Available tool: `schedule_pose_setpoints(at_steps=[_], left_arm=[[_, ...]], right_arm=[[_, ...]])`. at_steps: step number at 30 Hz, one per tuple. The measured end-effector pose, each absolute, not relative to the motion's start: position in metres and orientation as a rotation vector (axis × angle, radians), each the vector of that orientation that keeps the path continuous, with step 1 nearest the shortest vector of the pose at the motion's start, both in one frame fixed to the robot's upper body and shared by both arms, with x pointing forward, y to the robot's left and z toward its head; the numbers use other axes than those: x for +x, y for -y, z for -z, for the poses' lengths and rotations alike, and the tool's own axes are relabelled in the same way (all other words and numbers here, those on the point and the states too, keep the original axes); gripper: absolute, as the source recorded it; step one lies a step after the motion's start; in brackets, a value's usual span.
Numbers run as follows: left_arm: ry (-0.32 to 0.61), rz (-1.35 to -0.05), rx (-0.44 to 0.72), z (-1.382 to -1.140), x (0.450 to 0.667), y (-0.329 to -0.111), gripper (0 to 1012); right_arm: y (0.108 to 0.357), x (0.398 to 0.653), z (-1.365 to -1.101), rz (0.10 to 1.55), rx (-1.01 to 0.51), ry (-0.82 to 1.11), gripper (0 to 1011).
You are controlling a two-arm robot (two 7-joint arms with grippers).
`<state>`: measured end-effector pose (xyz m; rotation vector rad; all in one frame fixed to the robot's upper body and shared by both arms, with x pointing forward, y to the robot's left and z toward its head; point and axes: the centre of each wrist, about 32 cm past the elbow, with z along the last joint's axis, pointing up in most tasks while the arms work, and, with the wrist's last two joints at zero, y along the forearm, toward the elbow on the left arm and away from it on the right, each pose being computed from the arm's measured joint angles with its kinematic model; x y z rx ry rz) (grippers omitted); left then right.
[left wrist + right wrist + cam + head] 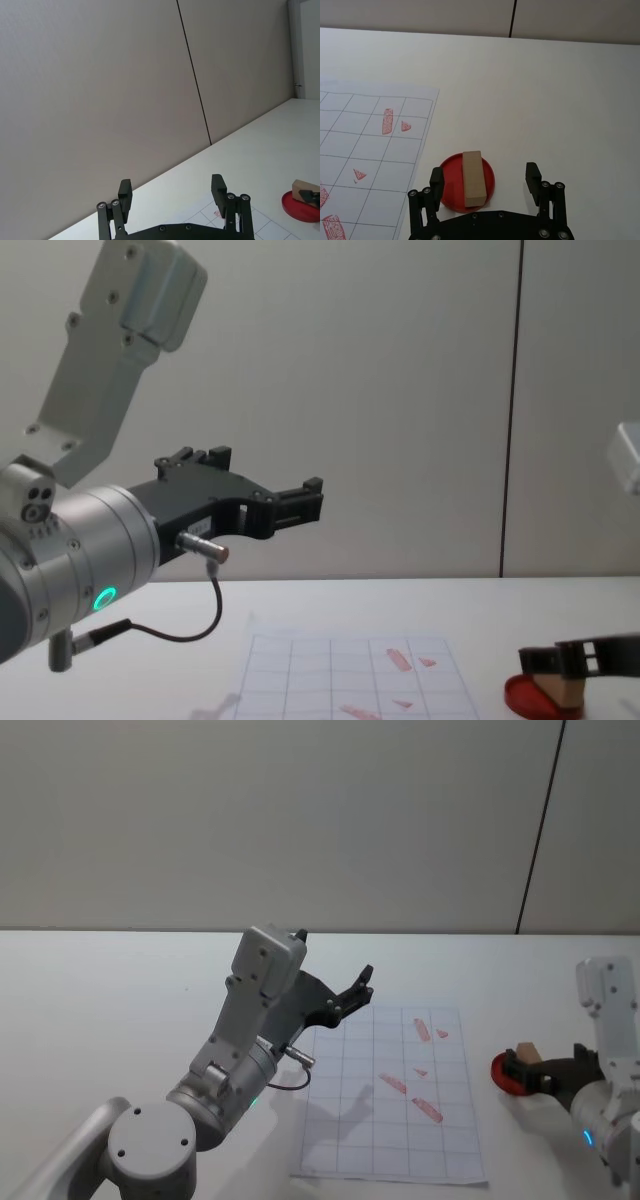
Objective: Use the one hand to pick up the stamp and affix it onto the A4 paper.
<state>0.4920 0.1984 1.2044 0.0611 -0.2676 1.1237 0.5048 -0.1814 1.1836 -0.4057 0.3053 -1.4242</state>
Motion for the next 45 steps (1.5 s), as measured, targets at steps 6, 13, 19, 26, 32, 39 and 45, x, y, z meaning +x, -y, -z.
schedule_pose_setpoints(at_steps=[6,13,19,26,32,39,45], left_arm=[[0.268,-1.124,0.061,-1.204,0.492,-0.198,1002],[0.268,-1.124,0.061,-1.204,0.492,-0.198,1002],[0.268,-1.124,0.061,-1.204,0.492,-0.198,1002],[0.268,-1.124,0.061,-1.204,0.492,-0.198,1002],[0.268,-1.124,0.061,-1.204,0.492,-0.198,1002],[0.268,-1.124,0.061,-1.204,0.492,-0.198,1002],[0.268,-1.124,0.061,-1.204,0.492,-0.198,1002]], right_arm=[[0.18,0.509,-1.181,1.418,-0.41,-0.332,1001],[0.178,0.514,-1.18,1.415,-0.413,-0.357,1001],[0.177,0.517,-1.178,1.412,-0.414,-0.371,1001],[0.176,0.52,-1.178,1.409,-0.413,-0.381,998],[0.176,0.521,-1.177,1.407,-0.412,-0.386,863],[0.175,0.522,-1.177,1.407,-0.412,-0.389,664],[0.175,0.523,-1.177,1.406,-0.412,-0.392,486]])
